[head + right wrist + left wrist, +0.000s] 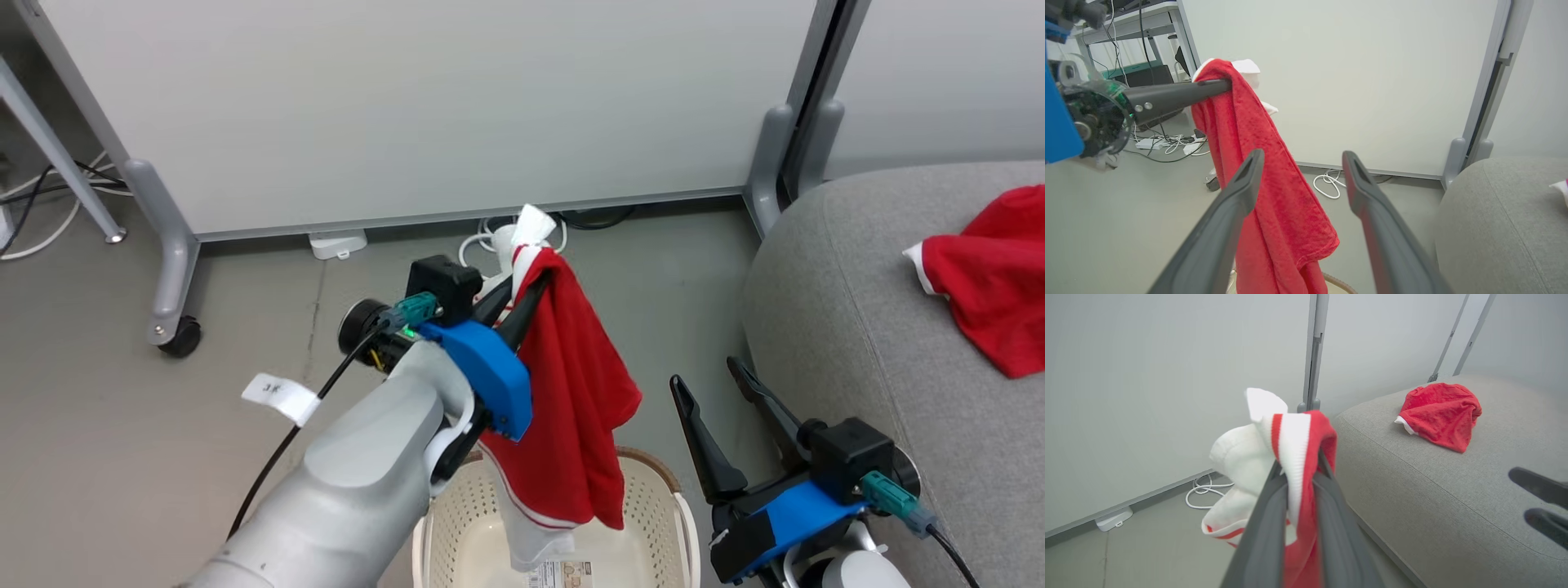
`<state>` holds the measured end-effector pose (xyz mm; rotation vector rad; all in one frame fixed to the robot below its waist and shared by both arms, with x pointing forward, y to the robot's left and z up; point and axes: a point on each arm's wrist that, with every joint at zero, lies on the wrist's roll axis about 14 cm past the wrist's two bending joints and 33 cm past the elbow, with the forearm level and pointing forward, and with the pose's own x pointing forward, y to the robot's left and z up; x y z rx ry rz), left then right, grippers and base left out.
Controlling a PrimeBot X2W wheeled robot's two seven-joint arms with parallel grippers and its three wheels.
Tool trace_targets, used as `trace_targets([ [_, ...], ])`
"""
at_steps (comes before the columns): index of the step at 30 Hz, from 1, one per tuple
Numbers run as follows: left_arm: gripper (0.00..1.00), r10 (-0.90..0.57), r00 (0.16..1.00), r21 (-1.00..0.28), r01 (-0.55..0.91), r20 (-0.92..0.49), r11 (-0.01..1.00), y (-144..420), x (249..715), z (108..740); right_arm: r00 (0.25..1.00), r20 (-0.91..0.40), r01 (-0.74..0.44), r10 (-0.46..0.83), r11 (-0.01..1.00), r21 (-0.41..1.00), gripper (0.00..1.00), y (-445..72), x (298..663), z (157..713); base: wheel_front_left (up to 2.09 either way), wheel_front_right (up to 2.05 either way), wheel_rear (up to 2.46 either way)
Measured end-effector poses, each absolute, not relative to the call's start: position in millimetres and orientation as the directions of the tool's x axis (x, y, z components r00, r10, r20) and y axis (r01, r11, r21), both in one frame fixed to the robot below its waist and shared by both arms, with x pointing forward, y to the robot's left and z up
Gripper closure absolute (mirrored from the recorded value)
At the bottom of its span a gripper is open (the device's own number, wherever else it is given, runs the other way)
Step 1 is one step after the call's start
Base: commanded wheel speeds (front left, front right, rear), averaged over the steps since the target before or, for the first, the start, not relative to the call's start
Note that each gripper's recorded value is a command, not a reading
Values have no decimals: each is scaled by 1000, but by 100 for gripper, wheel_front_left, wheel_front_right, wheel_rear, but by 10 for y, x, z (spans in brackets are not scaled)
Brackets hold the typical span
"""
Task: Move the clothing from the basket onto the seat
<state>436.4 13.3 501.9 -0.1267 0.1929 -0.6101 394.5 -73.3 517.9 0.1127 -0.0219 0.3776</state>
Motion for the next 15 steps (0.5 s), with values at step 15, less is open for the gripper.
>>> trace_targets([
  [15,100,-648,762,-81,645,-7,760,-119,4396,5753,914,23,-406,406,908,101,0,-602,3848,5198,0,0,0],
])
